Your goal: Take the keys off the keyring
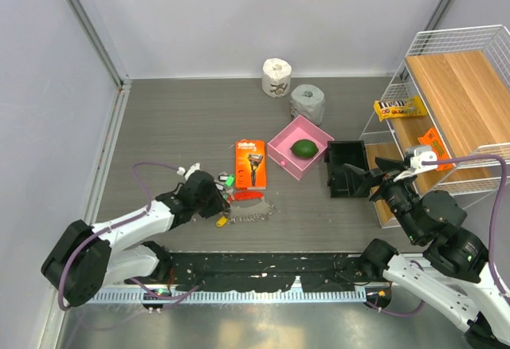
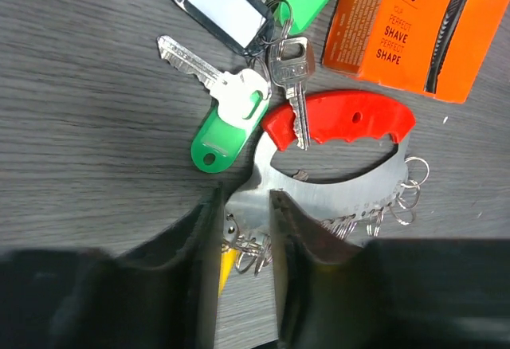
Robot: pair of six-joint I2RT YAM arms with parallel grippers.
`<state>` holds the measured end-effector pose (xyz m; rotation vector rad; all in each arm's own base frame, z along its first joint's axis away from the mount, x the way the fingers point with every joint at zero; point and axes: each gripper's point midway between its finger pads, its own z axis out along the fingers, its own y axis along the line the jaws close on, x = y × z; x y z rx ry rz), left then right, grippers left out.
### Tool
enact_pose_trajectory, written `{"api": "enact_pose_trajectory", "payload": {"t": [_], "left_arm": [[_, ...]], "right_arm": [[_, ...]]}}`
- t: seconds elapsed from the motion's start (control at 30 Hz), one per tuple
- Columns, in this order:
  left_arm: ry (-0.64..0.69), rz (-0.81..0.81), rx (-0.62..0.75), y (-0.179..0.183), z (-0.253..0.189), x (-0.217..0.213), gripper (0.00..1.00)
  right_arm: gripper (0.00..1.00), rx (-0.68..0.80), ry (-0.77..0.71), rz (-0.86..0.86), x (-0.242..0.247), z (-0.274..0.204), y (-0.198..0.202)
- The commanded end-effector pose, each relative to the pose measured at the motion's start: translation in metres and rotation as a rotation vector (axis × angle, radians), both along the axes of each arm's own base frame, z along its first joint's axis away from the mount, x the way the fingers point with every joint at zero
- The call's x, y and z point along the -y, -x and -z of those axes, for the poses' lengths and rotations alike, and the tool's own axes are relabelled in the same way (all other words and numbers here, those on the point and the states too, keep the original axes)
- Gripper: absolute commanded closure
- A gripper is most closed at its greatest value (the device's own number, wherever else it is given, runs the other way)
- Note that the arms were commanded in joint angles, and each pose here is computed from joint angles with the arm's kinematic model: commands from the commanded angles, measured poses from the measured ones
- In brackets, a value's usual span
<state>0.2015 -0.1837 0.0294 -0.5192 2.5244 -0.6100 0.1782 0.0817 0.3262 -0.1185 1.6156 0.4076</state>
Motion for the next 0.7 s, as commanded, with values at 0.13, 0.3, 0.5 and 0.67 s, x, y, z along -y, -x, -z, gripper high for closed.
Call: {"api": "enact_pose_trajectory", "payload": {"t": [0.13,0.3,0.5,0.67], "left_arm": [[0.187,0.202,0.084,-0.002,-0.031,0.049,1.00],[0.168,0.344,0.188,0.003,-0.067,0.069,1.00],[0.071,0.399,0.269,0.007,-0.094,0.063,1.00],[-0.168,0.300,0.257,0.000,-0.085,0.015,0.45]], "right_arm": [[0.04,0.030,-0.046,-0.008,-0.001,-0.012,0.001],[0.05,-0.009,-0.037,-0.090,-0.026,0.000,-0.003],[0.05,-0.080,-0.033,-0.207,-0.059,0.019,-0.004],[0.05,-0.114,-0.033,-0.244,-0.070,0.024,-0.005]]}}
